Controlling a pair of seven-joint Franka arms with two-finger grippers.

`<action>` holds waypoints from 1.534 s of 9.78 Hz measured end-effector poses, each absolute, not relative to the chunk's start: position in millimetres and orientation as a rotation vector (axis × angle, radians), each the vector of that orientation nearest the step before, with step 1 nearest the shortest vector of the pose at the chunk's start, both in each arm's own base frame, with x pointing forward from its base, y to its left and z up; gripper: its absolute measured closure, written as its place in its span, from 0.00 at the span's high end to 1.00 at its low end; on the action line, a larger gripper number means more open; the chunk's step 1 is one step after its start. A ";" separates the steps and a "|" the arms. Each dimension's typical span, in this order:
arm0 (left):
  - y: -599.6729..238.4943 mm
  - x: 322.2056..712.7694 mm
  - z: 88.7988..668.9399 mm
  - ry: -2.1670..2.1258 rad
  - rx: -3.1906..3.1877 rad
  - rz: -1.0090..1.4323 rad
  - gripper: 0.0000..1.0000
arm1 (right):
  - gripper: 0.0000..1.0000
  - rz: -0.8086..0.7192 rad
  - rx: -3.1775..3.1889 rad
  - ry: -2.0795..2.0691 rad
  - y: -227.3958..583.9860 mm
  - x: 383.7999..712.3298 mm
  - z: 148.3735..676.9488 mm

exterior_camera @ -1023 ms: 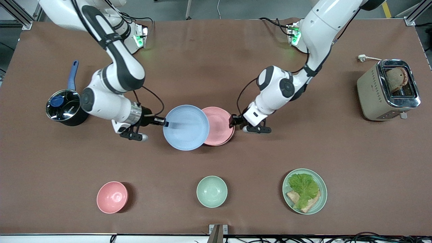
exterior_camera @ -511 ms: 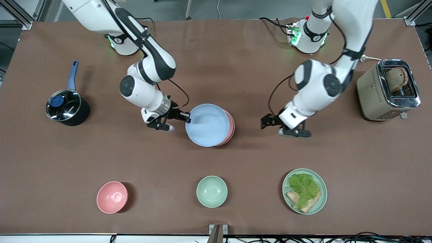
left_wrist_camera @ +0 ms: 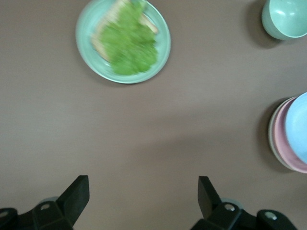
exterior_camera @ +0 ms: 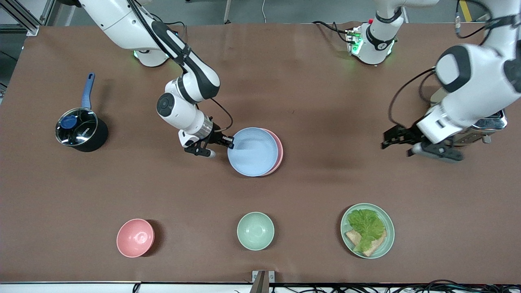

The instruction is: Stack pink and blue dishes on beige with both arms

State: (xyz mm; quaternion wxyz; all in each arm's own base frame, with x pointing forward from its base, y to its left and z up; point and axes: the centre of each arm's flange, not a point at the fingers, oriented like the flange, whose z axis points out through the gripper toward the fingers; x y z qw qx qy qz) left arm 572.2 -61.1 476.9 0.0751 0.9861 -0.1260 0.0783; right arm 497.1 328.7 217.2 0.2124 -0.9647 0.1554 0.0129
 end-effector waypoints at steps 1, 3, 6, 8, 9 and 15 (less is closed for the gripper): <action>-53.6 567.4 517.1 -0.403 3.011 0.233 1.00 | 0.17 0.038 -2.680 0.432 328.6 496.8 216.2; -29.4 543.1 587.6 -0.288 3.043 0.161 1.00 | 0.48 0.020 -2.674 0.432 328.6 499.4 220.8; 3.4 500.0 653.8 -0.212 3.042 0.227 1.00 | 0.95 0.055 -2.689 0.379 306.2 520.4 307.8; -4.0 504.3 684.3 -0.227 3.061 0.270 1.00 | 1.00 0.006 -2.850 0.312 231.6 534.7 409.8; -10.3 512.2 698.9 -0.231 3.073 0.243 1.00 | 1.00 -0.038 -2.940 0.332 184.9 536.7 459.4; -6.6 523.0 713.8 -0.137 3.092 0.130 1.00 | 1.00 -0.114 -3.024 0.384 -43.9 534.3 660.0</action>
